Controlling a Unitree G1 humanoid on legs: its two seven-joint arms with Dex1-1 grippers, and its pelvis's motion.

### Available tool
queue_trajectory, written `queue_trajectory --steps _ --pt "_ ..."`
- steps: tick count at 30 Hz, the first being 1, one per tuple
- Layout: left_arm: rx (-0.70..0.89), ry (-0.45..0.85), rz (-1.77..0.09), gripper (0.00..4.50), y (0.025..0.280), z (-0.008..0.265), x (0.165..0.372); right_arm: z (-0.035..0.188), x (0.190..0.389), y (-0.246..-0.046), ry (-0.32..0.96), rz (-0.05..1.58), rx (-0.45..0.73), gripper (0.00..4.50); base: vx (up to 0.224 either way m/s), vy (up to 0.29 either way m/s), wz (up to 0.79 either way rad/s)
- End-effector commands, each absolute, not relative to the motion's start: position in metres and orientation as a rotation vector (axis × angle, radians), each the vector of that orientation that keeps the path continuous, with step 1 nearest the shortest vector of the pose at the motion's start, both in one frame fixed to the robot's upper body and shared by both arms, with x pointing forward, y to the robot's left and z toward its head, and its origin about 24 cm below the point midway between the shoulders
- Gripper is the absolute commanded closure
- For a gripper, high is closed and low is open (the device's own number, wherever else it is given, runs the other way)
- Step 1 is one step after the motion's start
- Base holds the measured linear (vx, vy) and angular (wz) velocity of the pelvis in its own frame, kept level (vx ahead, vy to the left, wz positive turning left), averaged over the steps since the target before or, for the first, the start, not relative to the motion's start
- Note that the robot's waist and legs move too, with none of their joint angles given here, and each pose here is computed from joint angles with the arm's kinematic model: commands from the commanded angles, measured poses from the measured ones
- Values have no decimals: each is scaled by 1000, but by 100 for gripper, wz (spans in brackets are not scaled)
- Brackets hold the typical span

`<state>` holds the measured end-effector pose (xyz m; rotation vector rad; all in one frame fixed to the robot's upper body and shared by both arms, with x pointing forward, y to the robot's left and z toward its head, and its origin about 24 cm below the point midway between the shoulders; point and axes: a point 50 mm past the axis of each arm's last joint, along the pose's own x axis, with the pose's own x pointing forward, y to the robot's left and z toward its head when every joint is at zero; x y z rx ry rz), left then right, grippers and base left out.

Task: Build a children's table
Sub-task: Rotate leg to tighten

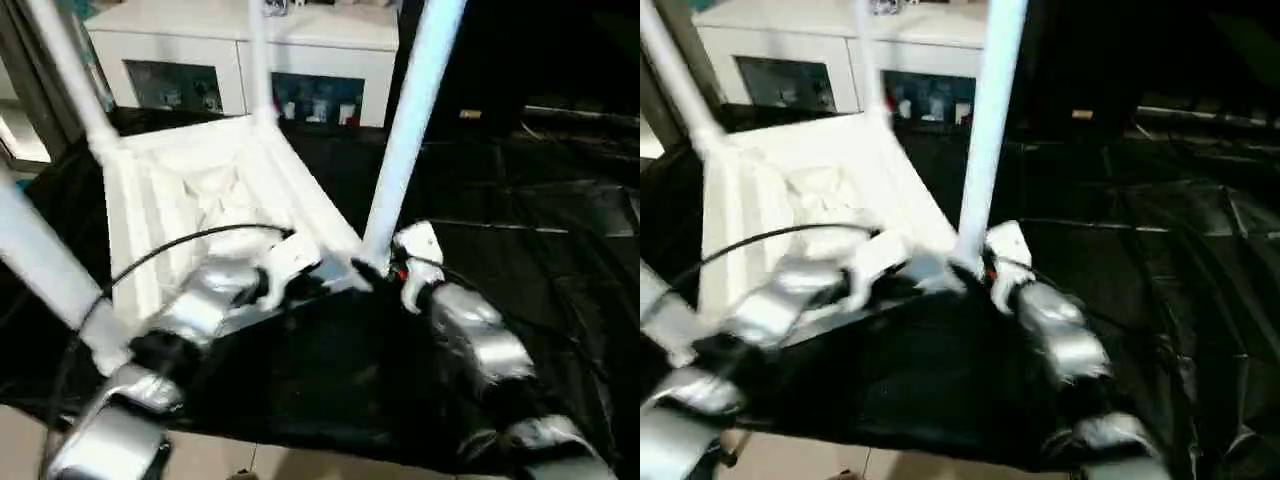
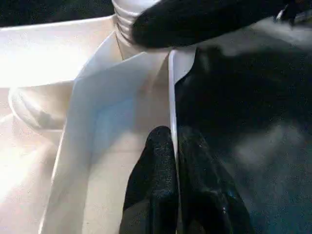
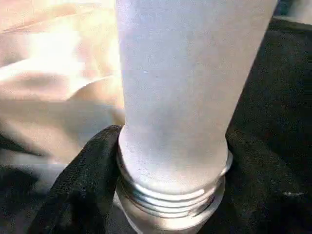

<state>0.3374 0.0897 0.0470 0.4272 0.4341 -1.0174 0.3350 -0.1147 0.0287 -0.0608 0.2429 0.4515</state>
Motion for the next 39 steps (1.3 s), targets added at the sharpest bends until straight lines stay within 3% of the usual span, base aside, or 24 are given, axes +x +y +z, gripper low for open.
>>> queue_trajectory --steps 1,6,9,15,18,21,27,34,39 --pt "399 452 -875 450 91 38 342 9 332 -118 347 345 -93 175 0 0 0" --pt "434 470 -863 450 84 33 341 11 333 -104 320 359 -63 175 0 0 0" --pt "439 476 -864 450 84 30 340 16 334 -97 278 393 -1 102 0 0 0" --pt "462 476 -879 450 91 28 340 30 339 -108 187 418 -11 57 0 0 0" --pt "458 474 -953 450 98 28 335 43 331 -118 143 593 -4 19 0 0 0" --pt "457 455 -1066 450 106 28 328 46 316 -133 184 781 -26 5 0 0 0" --pt "476 452 -1265 450 123 30 311 50 293 -160 242 996 -149 5 0 0 0" --pt "396 424 -1470 450 124 46 294 58 287 -162 259 1081 -188 5 0 0 0" --pt "414 428 -1495 450 126 49 292 59 286 -161 268 1119 -202 5 0 0 0"
